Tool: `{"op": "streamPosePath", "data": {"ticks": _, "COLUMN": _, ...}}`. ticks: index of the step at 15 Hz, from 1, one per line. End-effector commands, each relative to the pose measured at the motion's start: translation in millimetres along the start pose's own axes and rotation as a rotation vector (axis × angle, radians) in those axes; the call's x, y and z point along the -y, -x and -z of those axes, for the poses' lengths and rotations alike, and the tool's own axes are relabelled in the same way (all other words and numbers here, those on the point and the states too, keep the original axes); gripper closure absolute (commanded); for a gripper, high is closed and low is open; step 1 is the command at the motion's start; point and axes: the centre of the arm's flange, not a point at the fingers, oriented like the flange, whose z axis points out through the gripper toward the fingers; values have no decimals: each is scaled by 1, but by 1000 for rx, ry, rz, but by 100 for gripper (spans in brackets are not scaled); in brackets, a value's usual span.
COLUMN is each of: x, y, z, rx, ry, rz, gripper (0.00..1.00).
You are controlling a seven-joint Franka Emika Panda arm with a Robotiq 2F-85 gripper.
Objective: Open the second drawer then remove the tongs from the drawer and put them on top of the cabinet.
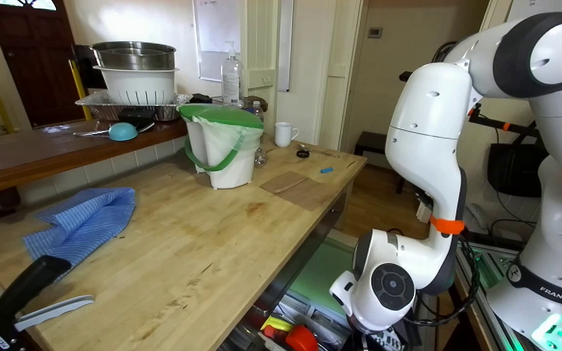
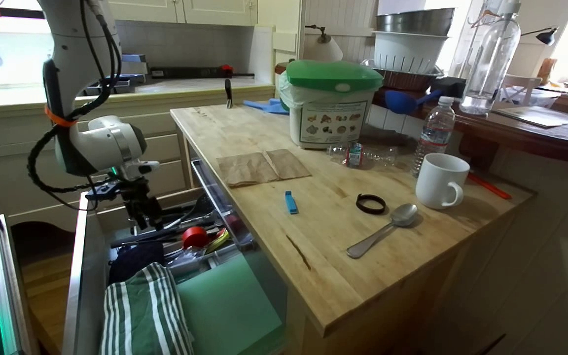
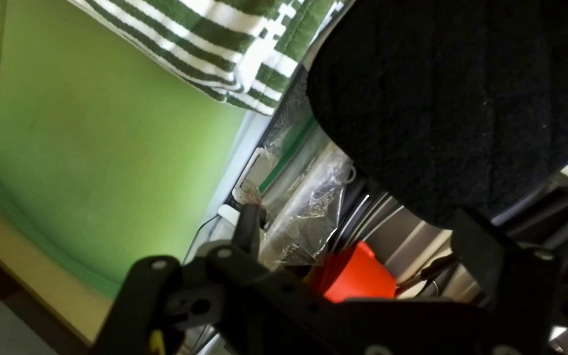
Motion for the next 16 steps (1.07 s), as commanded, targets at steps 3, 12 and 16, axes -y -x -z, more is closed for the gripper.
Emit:
{"op": "streamPosePath", "data": {"ticks": 3, "x": 1, "y": -10, "z": -4, "rx": -7, "ry": -53, "rz": -81, "gripper": 0}}
{"op": "streamPosePath", "data": {"ticks": 12, "x": 13, "y": -39, "z": -36, "rx": 35, "ry": -225, "rz": -321, "gripper": 0}}
{"op": "streamPosePath", "data": {"ticks": 16, "x": 15, "y": -54, "z": -56, "rx": 55, "ry": -257, "rz": -345, "gripper": 0}}
